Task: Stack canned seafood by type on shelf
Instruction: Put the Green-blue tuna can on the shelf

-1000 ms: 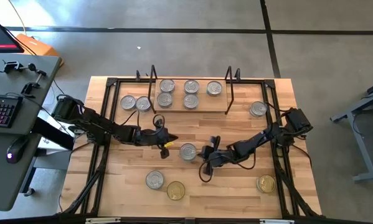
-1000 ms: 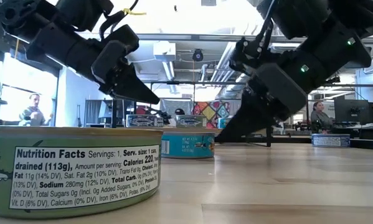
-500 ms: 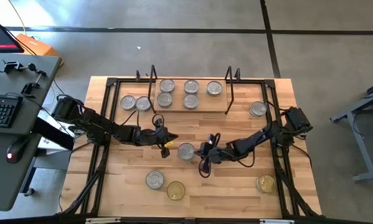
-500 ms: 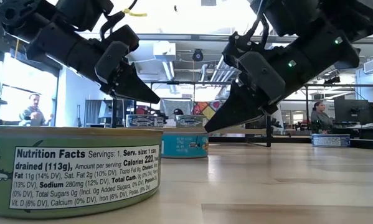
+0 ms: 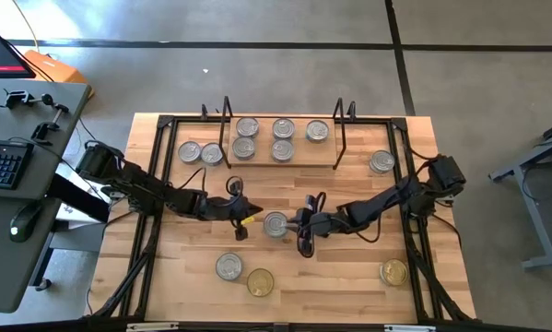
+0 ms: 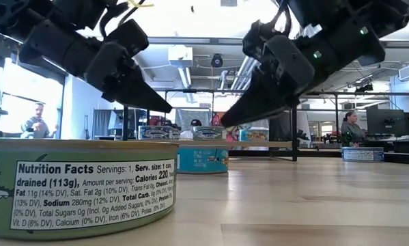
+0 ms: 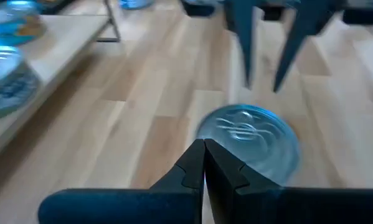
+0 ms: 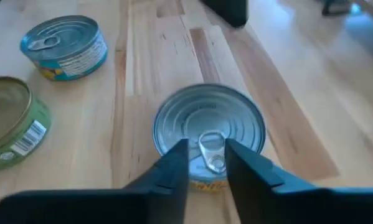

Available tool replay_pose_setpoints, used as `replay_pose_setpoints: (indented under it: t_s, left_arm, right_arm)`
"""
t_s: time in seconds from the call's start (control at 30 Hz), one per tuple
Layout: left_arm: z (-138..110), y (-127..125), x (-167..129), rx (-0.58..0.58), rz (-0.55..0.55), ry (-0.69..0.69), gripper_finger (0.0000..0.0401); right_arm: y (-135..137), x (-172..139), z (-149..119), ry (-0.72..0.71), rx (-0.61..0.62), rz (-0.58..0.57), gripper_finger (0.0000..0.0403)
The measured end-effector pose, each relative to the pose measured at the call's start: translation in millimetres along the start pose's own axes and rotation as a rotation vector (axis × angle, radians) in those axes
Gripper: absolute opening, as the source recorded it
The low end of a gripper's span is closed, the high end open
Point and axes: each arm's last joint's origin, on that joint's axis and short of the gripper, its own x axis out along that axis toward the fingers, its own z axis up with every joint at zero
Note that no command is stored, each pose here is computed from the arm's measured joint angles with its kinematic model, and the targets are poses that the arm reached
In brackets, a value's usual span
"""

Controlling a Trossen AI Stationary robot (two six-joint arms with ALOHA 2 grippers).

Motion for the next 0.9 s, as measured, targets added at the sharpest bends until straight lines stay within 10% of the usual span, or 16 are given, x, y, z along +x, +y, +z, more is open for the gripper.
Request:
replay_pose_setpoints:
  t_s: [0.27, 0.47, 0.9]
  left_arm:
    - [-14, -10, 4, 0.011, -0.269, 0.117, 0.0003]
    - [-30, -17, 15, -0.012, -0.310, 0.168, 0.0003]
    - [-38, -13, 34, -0.051, -0.251, 0.066, 0.0003]
  right_arm:
    - [-4, 4, -13, 0.103, -0.361, -0.008, 0.0161]
    - [-26, 8, -13, 0.129, -0.162, -0.214, 0.0155]
    - [-14, 11, -18, 0.129, -0.083, -0.072, 0.0143]
